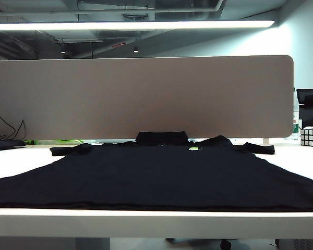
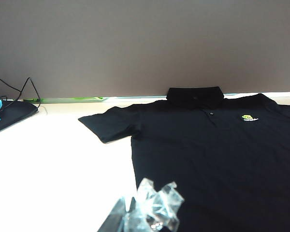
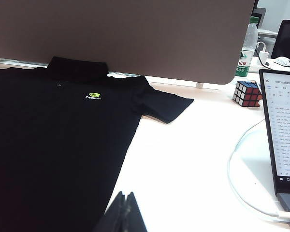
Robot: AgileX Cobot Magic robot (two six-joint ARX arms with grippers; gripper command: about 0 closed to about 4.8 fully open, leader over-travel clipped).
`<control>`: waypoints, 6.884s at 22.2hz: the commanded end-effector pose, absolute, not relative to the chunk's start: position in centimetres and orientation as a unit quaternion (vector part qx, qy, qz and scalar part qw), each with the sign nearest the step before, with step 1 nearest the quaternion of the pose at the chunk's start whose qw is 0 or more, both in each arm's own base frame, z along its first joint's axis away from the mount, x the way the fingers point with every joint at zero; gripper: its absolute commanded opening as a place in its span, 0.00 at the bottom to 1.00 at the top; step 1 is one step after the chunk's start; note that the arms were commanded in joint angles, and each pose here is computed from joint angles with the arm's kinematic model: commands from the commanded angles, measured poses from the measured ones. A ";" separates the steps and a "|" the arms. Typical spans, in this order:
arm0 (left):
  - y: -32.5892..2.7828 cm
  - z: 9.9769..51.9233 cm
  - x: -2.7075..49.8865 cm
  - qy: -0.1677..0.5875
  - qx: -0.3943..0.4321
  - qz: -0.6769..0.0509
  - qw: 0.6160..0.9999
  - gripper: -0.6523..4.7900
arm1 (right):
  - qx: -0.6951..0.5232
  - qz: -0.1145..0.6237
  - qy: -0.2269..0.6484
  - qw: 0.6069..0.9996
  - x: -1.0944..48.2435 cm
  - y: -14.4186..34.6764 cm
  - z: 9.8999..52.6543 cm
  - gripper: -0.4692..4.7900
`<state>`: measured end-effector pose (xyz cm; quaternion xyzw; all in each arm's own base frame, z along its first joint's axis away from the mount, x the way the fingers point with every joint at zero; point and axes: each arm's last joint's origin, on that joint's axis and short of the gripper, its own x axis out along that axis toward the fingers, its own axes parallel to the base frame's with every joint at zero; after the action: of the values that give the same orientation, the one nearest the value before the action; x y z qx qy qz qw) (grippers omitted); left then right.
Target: Fold the bottom side of the T-shirt horizontally towards the center, about one-third of the way, then fold the sleeve back towards the center, creating a straight line along the edge of the T-shirt, and finally fold the bottom of the T-shirt up towards the top, creating a neat rectangle.
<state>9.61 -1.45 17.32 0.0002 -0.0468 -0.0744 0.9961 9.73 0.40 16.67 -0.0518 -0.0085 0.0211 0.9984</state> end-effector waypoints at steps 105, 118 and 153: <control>1.5 13.3 20.0 0.543 -0.259 -0.110 0.791 0.36 | 0.223 0.138 0.642 0.721 21.6 -1.5 14.5 0.58; 1.4 12.3 20.2 0.578 -0.253 -0.127 0.766 0.36 | 0.223 0.136 0.662 0.702 21.0 -1.4 14.5 0.58; 1.5 14.7 21.1 0.603 -0.226 -0.155 0.749 0.36 | 0.224 0.145 0.662 0.701 21.0 -1.3 14.5 0.57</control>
<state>21.39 1.58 14.98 -0.2238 0.5919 -0.1558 0.7585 21.53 -1.31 15.16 0.2365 0.6366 0.1659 0.7150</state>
